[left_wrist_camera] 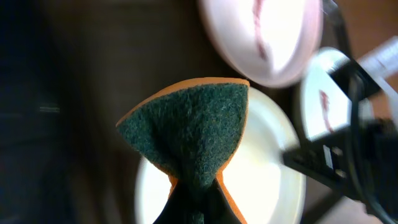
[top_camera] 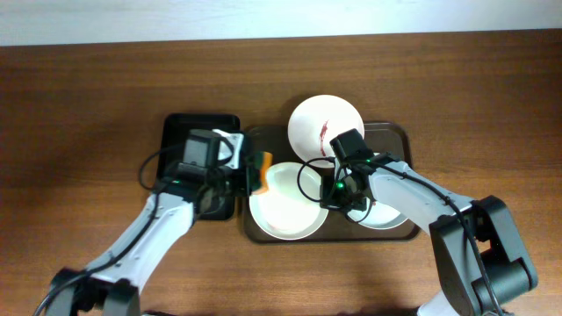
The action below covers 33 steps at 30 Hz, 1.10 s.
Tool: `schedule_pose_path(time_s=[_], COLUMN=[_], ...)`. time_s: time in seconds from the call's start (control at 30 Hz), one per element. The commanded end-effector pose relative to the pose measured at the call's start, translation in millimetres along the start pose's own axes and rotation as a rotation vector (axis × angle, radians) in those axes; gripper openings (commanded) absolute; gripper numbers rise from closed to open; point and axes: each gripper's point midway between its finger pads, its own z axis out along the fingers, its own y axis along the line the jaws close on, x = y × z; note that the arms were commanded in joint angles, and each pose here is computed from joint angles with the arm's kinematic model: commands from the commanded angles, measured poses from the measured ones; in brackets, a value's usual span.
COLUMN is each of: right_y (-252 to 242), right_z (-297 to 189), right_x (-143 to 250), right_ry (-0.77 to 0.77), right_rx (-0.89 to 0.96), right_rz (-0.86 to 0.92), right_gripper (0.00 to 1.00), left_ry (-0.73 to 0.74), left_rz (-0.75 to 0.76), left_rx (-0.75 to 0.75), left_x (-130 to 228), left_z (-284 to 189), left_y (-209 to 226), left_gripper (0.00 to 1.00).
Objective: Clean dirty plates on tray and stack at the side
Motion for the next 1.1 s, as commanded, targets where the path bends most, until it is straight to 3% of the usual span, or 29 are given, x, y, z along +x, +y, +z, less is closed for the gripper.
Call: schedule_pose_path(time_s=[0.0,0.27,0.7,0.93,0.97,1.0,1.03,1.07], right_y=[-3.7,2.2,-4.8,-24.3,-23.6,-22.6,-22.7,-24.1], right_z=[5.8,-7.3,-92.7,-131.3,-135.2,-138.7,-141.6,-146.4], right_x=[3.6,0.6,-33.2,-45.9,-48.3,-50.4,-51.9,-53.7], right_ry=[0.014,-0.016,-0.314,-0.404,-0.411,-0.416,-0.420,-0.428], right_rx=[0.017,0.002,0.158,0.334,0.346,0.354,0.366,0.395], right_rz=[-0.010,-0.057,-0.156,-0.169,-0.193,-0.215,-0.232,-0.249], right_gripper=[0.04,0.04,0.04,0.04,0.04,0.04,0.04,0.04], left_ry=[-0.103,-0.047,0.114,0.140,0.140,0.140,0.140,0.140], left_rz=[0.013,-0.017,0.007,0.170,0.169,0.169,0.169,0.169], left_rx=[-0.125,-0.380,-0.428,-0.408,-0.408,-0.408,-0.408,-0.409], left_x=[-25.3,-9.7,24.4,22.7,22.7,22.7,22.8,22.8], left_z=[-24.7,-39.1,-1.3,3.9,3.9,3.9,3.9,3.8], left_y=[30.8,96.8,128.4,126.8,126.8,126.8,126.9,126.9], left_gripper=[0.00,0.00,0.00,0.00,0.04,0.21,0.48,0.65])
